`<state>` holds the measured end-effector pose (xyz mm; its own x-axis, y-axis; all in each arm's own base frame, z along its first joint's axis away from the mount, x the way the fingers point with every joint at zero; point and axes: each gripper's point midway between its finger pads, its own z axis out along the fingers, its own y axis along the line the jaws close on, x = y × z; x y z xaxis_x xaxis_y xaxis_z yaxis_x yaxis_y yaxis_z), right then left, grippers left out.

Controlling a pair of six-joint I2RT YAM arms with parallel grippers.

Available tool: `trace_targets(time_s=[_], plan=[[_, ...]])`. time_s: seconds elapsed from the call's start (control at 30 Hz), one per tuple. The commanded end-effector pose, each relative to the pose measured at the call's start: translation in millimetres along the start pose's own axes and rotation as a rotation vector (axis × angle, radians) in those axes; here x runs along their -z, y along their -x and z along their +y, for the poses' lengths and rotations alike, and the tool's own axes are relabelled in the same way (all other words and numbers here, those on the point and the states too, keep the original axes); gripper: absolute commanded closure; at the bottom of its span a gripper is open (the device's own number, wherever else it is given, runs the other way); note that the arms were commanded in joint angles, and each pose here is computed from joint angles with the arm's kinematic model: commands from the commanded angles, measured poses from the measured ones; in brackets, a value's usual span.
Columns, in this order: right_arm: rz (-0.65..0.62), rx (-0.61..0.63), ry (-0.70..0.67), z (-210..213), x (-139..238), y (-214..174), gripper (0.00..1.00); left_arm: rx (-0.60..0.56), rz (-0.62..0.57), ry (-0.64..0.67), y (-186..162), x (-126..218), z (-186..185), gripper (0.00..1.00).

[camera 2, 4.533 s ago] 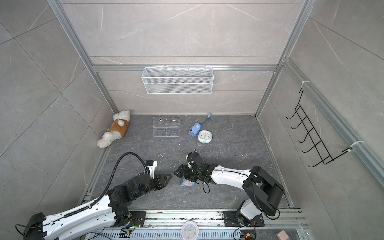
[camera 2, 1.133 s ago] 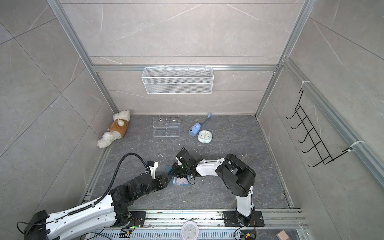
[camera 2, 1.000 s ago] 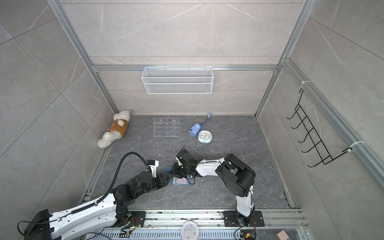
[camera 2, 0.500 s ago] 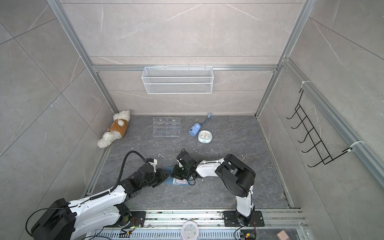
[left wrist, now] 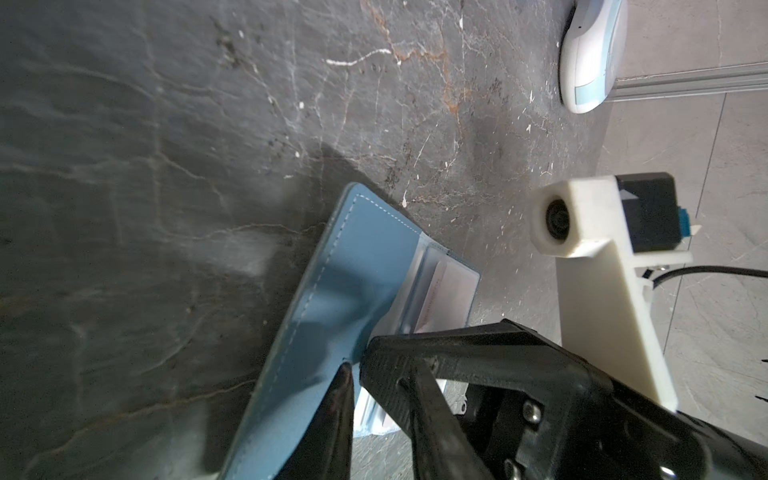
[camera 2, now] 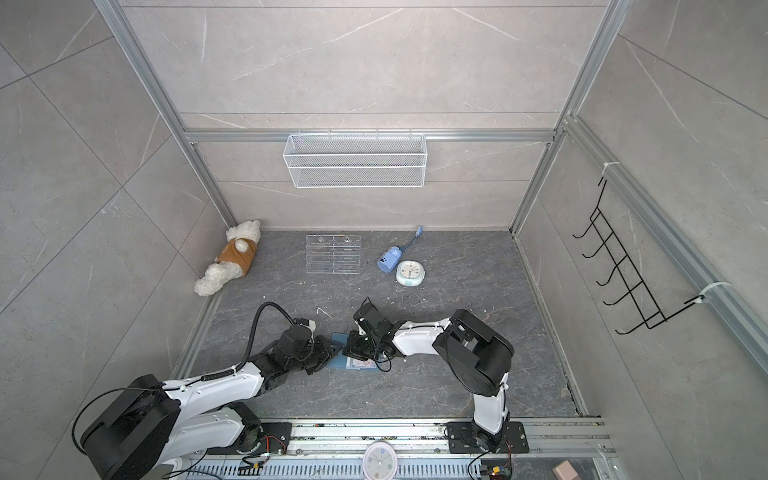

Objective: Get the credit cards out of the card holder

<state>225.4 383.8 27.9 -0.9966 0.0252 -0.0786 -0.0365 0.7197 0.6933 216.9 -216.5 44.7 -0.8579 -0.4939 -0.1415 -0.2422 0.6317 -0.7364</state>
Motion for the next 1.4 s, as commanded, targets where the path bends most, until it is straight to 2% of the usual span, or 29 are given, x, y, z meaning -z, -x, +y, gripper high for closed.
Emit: trace_targets(time_s=[0.0, 0.27, 0.5, 0.73, 1.37], plan=[[0.003, 0.021, -0.034, 0, 11, -8, 0.85, 0.018, 0.02, -0.004, -2, -2, 0, 0.74], [-0.052, 0.031, -0.141, -1, 46, -7, 0.81, 0.052, 0.015, 0.05, -7, -5, 25, 0.74], [-0.113, 0.038, -0.194, -12, 69, -5, 0.7, 0.044, 0.025, 0.054, -10, -5, 28, 0.74], [-0.112, 0.013, -0.22, -33, 66, -8, 0.58, 0.034, 0.033, 0.054, -12, -5, 29, 0.75], [-0.092, -0.023, -0.267, -60, 60, -13, 0.55, 0.02, 0.035, 0.06, -13, -5, 29, 0.75]])
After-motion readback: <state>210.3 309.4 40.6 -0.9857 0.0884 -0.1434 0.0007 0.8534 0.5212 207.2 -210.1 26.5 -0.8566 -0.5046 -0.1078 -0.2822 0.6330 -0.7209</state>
